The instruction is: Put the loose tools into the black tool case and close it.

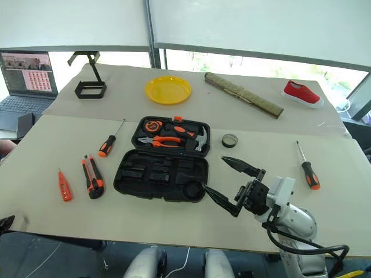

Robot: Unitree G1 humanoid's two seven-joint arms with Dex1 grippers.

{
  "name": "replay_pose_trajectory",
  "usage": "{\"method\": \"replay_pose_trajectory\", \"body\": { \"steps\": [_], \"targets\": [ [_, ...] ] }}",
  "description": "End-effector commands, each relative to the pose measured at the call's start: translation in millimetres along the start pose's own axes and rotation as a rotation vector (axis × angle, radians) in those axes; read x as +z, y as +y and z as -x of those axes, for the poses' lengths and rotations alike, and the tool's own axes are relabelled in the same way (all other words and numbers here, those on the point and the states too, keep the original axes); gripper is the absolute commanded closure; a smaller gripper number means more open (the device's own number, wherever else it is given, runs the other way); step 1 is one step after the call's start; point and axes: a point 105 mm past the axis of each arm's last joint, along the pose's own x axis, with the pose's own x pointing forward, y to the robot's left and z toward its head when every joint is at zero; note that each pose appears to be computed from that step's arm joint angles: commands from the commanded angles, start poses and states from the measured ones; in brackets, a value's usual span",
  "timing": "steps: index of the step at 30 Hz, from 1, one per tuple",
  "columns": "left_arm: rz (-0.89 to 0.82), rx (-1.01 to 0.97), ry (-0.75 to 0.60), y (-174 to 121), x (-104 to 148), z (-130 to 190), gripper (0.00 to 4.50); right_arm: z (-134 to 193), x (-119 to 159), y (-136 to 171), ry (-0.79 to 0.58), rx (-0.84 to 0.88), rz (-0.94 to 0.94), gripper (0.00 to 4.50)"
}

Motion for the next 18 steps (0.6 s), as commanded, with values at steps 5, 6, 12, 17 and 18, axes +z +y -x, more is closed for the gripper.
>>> {"method": "replay_pose_trajectory", "body": {
  "steps": [5, 6, 12, 17, 18],
  "targets": [
    [-0.181, -0.268, 0.083, -86.3, 79.7, -72.9, 0.00, -3.4, 5.6, 2.5, 0.005, -0.014, 0.039, 0.01],
    [-0.206, -0.276, 0.106, -95.5, 84.0, -87.3, 0.00, -3.9, 5.5, 3.1, 0.009, -0.013, 0.035, 0.01],
    [-0.261, -0.243, 0.143, -125.2, 98.4, -153.8, 0.00, -5.6, 3.2, 4.4, 0.023, -0.011, 0.035, 0.01],
    [-0.318, -0.234, 0.209, -141.8, 89.2, -190.6, 0.00, -3.0, 3.2, 4.7, 0.031, -0.038, 0.050, 0.01],
    [-0.334, -0.236, 0.216, -142.8, 87.5, -194.3, 0.26, -1.8, 3.3, 4.5, 0.035, -0.046, 0.057, 0.00]
  ]
}}
